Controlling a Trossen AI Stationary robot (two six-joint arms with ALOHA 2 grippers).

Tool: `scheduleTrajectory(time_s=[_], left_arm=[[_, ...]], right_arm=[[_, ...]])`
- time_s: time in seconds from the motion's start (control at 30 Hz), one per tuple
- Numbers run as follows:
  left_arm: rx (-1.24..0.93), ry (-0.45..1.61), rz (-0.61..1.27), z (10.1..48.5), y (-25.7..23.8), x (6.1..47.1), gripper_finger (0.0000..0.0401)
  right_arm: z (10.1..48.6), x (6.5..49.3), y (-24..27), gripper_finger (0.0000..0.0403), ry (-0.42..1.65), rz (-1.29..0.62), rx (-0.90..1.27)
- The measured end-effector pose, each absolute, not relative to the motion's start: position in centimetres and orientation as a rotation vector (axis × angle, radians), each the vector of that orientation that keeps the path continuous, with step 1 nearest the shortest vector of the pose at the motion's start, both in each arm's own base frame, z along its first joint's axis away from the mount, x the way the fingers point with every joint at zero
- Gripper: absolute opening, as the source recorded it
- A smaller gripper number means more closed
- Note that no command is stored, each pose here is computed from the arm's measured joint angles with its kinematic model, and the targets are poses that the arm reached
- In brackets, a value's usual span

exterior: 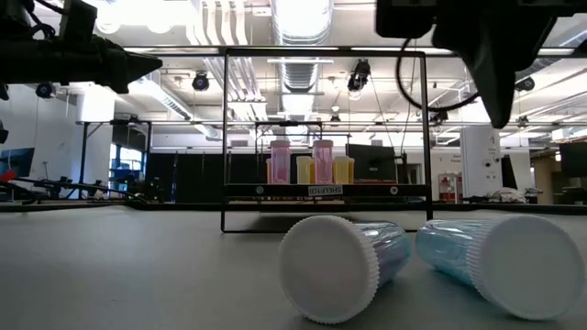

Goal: Pick and place medicine bottles onto shelf by color
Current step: Put the right blue pill bottle on the shelf aligned with the other blue pill bottle

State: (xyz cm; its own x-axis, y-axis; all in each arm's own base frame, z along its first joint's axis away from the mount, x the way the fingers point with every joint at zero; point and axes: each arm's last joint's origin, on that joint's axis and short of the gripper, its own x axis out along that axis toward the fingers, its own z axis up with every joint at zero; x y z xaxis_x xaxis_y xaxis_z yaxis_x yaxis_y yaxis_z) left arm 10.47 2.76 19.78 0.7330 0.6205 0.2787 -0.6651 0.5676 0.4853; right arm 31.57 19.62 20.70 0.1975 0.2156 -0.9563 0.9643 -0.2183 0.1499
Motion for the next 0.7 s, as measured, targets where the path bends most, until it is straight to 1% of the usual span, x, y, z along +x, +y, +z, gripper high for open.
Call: scheduleTrajectory(time_s=[0.27,0.43,0.6,0.7], left_arm=[[0.603,-0.080,0.756,19.8,2.8,10.5,0.0072],[0.604,-0.080,0.756,19.8,2.8,10.5,0.0072],[0.604,-0.080,0.756,19.8,2.8,10.5,0.0072],[0.604,-0.080,0.756,19.8,2.8,10.5,0.0072]], right_arm=[[18.9,34.2,21.2,0.0203,1.182,-1.044,1.540],[17.6,35.4,22.1,0.0203,1.207,-1.007,1.553],[17.8,36.5,22.8,0.0203,1.243,-0.929,1.547],[17.6,36.8,23.0,0.0203,1.245,-0.936,1.543]])
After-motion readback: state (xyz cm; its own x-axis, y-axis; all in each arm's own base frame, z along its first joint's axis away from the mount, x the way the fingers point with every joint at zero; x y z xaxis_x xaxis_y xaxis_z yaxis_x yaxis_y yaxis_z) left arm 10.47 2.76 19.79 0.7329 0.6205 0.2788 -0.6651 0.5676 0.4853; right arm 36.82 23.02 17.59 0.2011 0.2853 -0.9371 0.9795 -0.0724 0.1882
